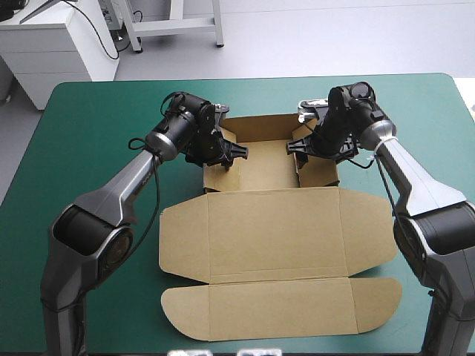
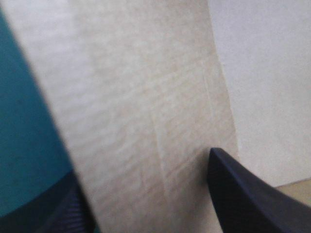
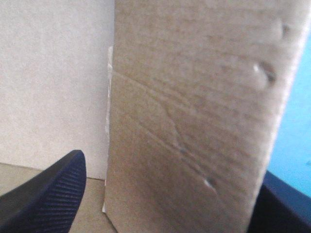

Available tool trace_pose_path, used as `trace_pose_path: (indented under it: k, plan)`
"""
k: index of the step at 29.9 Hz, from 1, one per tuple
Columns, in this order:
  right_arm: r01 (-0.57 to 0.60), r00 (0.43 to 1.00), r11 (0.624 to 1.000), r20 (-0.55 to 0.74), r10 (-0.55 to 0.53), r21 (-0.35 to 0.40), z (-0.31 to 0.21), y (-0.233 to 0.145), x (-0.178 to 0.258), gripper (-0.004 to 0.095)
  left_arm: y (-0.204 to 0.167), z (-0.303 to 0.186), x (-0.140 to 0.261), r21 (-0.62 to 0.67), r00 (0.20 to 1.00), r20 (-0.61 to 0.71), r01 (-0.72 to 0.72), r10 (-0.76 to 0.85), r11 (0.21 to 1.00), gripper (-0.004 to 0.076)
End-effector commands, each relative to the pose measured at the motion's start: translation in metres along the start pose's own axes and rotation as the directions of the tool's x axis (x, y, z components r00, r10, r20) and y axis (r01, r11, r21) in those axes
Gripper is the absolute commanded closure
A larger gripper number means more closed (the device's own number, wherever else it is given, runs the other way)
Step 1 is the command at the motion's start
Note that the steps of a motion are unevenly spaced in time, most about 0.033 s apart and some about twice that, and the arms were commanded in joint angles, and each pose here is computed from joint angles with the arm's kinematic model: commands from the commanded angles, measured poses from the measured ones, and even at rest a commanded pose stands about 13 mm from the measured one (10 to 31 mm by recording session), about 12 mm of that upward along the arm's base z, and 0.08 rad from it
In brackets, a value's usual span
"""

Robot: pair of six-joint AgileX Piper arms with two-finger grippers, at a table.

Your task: Fold the box

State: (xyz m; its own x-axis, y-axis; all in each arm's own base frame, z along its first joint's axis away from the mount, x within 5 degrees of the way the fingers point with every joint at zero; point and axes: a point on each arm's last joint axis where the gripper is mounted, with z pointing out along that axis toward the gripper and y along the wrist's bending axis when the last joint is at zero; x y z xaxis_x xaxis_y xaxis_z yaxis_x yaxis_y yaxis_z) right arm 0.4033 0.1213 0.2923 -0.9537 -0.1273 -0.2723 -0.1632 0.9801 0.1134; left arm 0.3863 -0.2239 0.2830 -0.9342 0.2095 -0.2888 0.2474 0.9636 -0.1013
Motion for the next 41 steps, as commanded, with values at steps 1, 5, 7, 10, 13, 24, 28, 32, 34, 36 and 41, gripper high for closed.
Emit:
trace_pose_path:
  k: [1, 5, 7, 10, 13, 24, 28, 32, 34, 36, 41]
  plan:
    - [0.015, 0.991, 1.000, 0.133, -0.016, 0.002, -0.043, 0.002, -0.006, 0.0165, 0.002, -0.052, 0.004, -0.016, 0.996, 0.080, -0.026, 0.027, 1.000, 0.0276]
    - [0.013, 0.984, 1.000, 0.179, -0.015, 0.010, -0.061, 0.003, -0.012, 0.0166, 0.004, -0.070, 0.007, -0.030, 0.991, 0.125, -0.039, 0.042, 0.999, 0.0276]
    - [0.009, 0.978, 1.000, 0.207, -0.010, 0.003, -0.069, 0.004, -0.014, 0.0166, 0.005, -0.080, 0.008, -0.036, 0.987, 0.145, -0.070, 0.075, 0.997, 0.0277]
    - [0.009, 0.974, 1.000, 0.228, -0.008, 0.000, -0.075, 0.005, -0.015, 0.0166, 0.006, -0.097, 0.012, -0.031, 0.980, 0.180, -0.078, 0.083, 0.996, 0.0313]
    - [0.015, 0.970, 1.000, 0.241, -0.020, 0.020, -0.081, 0.003, -0.014, 0.0166, 0.008, -0.116, 0.017, -0.025, 0.972, 0.221, -0.081, 0.085, 0.996, 0.0406]
    - [0.038, 0.946, 0.996, 0.317, -0.063, 0.086, -0.125, -0.002, 0.009, 0.0166, 0.006, -0.198, 0.051, 0.097, 0.916, 0.378, -0.187, 0.137, 0.978, 0.0732]
    - [0.039, 0.962, 0.994, 0.266, -0.065, 0.102, -0.114, -0.006, 0.018, 0.0167, 0.011, -0.214, 0.067, 0.088, 0.906, 0.401, -0.188, 0.138, 0.978, 0.0732]
    - [0.048, 0.975, 0.993, 0.210, -0.070, 0.108, -0.091, -0.008, 0.023, 0.0166, 0.020, -0.218, 0.094, 0.078, 0.914, 0.379, -0.185, 0.142, 0.980, 0.0732]
    - [0.050, 0.978, 0.993, 0.197, -0.070, 0.109, -0.081, -0.009, 0.025, 0.0167, 0.024, -0.217, 0.108, 0.070, 0.919, 0.361, -0.199, 0.161, 0.978, 0.0732]
    - [0.051, 0.981, 0.993, 0.181, -0.070, 0.108, -0.069, -0.010, 0.028, 0.0167, 0.029, -0.213, 0.122, 0.055, 0.924, 0.342, -0.202, 0.171, 0.978, 0.0732]
    - [0.045, 0.984, 0.996, 0.171, -0.058, 0.082, -0.044, -0.010, 0.029, 0.0169, 0.042, -0.197, 0.151, 0.026, 0.933, 0.324, -0.174, 0.156, 0.984, 0.0732]
